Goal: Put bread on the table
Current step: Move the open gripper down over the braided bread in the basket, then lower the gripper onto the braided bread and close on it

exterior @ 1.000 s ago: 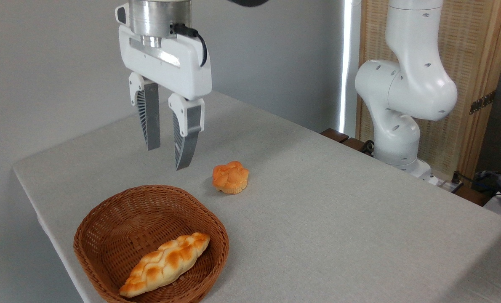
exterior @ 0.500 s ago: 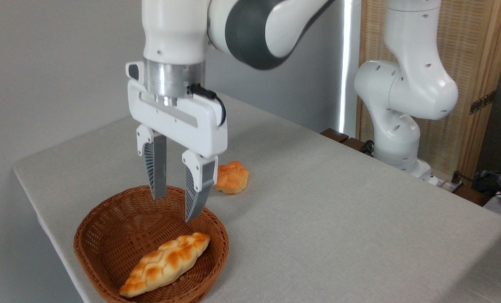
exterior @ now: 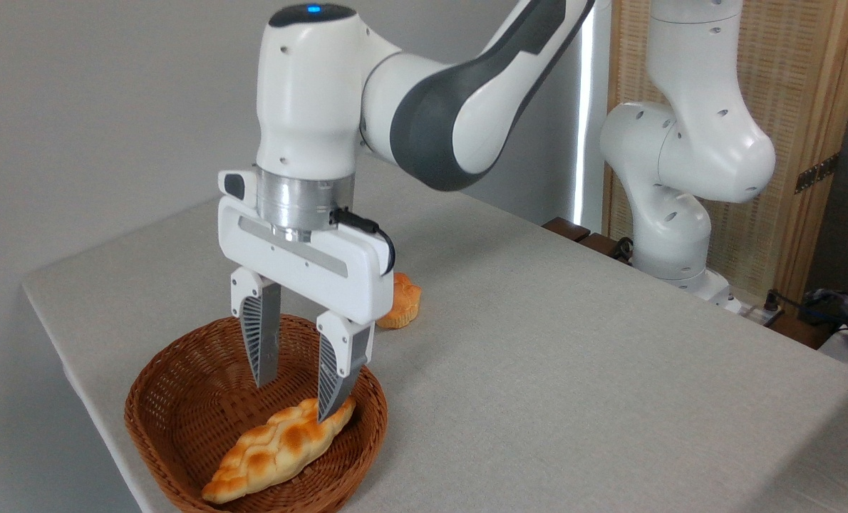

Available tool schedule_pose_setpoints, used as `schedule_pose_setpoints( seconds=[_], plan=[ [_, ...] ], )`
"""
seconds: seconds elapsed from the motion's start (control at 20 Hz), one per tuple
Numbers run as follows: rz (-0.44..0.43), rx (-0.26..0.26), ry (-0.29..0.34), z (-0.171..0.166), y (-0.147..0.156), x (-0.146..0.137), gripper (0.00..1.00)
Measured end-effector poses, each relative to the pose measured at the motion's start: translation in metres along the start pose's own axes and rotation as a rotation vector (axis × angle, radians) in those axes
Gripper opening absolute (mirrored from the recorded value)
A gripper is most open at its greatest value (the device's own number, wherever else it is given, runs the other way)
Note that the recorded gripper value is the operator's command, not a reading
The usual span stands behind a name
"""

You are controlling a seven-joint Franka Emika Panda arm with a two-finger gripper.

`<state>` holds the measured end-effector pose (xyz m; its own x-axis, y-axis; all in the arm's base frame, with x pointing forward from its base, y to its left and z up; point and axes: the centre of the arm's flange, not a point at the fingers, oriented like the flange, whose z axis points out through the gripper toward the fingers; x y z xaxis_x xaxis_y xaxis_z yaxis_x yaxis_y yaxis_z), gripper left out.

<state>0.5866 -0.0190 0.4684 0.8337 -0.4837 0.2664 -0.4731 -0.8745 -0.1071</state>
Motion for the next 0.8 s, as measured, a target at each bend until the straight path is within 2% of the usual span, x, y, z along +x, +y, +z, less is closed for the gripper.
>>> schedule_pose_setpoints(
  seconds=[0.2,0.6,0.65,0.7,0.8],
  plan=[
    [-0.002,-0.012,-0.023,0.016,0.003,-0.006,1.0],
    [-0.01,-0.017,-0.029,0.045,0.01,-0.015,0.99],
    [-0.01,-0.016,-0.027,0.048,0.011,-0.016,0.9],
    [-0.01,-0.013,-0.021,0.049,0.011,-0.017,0.88],
    [-0.008,-0.011,-0.017,0.049,0.012,-0.017,0.93]
  ],
)
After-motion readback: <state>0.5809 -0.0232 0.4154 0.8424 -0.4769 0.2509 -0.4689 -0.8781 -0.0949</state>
